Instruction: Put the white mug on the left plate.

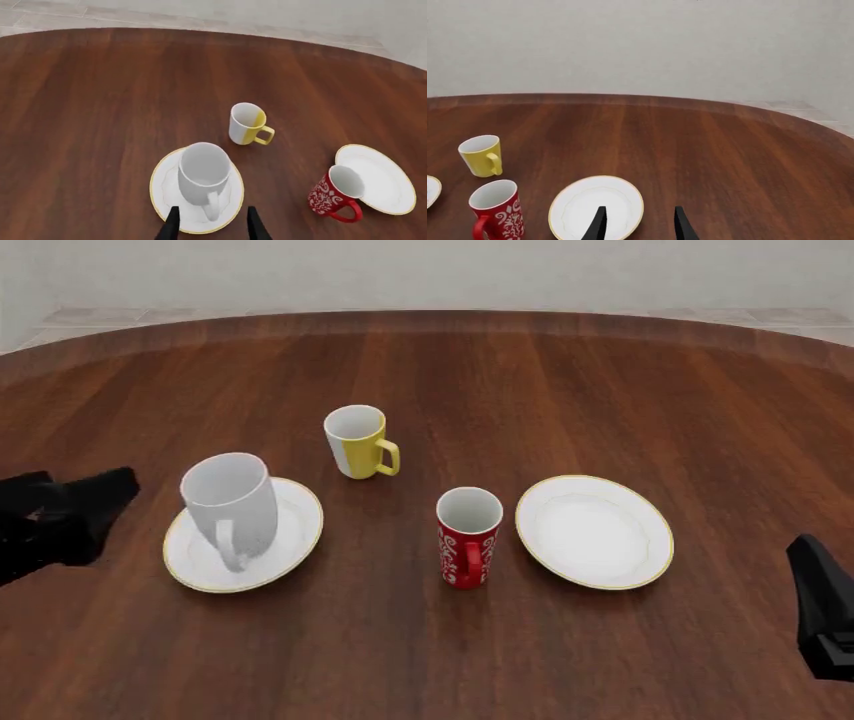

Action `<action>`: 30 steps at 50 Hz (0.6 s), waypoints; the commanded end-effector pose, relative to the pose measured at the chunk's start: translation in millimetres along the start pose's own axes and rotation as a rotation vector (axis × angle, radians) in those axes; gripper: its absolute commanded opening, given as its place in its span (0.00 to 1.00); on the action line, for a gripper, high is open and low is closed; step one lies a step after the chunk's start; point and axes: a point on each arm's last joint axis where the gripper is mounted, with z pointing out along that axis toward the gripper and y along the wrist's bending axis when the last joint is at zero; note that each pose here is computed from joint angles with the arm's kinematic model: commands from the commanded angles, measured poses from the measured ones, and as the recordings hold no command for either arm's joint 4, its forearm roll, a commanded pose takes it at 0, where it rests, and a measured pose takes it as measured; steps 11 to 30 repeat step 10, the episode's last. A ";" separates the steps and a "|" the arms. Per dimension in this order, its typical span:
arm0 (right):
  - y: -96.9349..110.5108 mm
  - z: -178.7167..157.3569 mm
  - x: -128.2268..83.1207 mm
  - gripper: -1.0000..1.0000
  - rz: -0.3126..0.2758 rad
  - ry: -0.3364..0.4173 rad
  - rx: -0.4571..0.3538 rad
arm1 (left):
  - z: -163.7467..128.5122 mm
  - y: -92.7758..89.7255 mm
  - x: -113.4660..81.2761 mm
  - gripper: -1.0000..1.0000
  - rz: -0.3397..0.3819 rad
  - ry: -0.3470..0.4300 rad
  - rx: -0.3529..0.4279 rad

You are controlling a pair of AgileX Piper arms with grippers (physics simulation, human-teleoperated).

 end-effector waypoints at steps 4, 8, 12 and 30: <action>0.0 -0.1 -0.9 1.00 0.006 -0.010 0.000 | -90.8 -1.6 -32.7 1.00 -0.003 -0.243 -0.078; -0.1 -0.1 -1.3 1.00 0.009 -0.015 0.002 | -115.9 -5.5 -39.2 1.00 0.004 -0.301 -0.066; -0.1 -0.1 -1.5 1.00 0.010 -0.017 0.002 | -129.8 -7.4 -42.1 1.00 0.006 -0.333 -0.067; -0.1 -0.1 -1.5 1.00 0.010 -0.017 0.002 | -129.8 -7.4 -42.1 1.00 0.006 -0.333 -0.067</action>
